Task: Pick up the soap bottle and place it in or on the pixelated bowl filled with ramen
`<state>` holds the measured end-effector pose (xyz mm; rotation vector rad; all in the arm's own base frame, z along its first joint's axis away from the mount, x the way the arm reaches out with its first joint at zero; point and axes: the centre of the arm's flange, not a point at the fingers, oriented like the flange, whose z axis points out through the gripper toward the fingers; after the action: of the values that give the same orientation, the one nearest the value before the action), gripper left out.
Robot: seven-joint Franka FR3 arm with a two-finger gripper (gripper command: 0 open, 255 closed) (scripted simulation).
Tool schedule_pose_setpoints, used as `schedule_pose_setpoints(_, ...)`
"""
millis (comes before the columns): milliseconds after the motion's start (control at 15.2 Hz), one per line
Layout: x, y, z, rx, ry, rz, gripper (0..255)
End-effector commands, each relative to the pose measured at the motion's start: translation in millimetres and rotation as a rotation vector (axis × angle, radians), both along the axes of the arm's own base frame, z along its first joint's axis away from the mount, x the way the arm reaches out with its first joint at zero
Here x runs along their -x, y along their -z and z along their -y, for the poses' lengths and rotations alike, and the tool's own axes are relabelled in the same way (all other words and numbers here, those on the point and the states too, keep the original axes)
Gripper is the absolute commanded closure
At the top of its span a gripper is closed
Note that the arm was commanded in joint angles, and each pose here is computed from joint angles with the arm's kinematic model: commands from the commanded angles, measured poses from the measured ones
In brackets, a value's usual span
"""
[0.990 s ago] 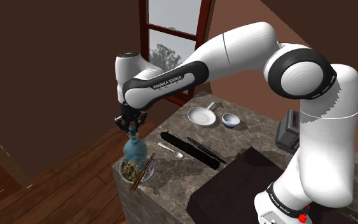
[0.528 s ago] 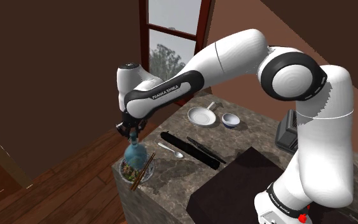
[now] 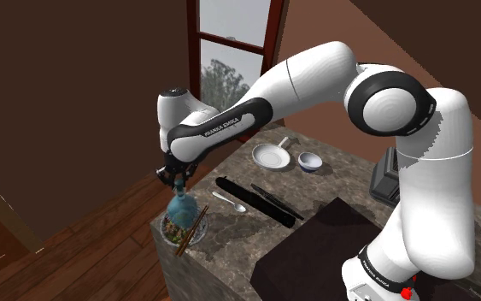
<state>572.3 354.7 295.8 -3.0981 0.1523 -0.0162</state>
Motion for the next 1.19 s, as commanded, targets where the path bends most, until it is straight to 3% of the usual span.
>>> schedule_pose_setpoints(0, 0.0, -0.3, -0.1, 0.0, 0.0, 0.001, 0)
schedule_pose_setpoints(330, -0.1, -0.3, -0.1, 0.0, 0.0, 0.001, 0)
schedule_pose_setpoints(594, 0.6, -50.2, 1.9, 0.0, 0.0, 0.001, 0)
schedule_pose_setpoints(1122, 0.6, -50.2, 1.9, 0.0, 0.0, 0.001, 0)
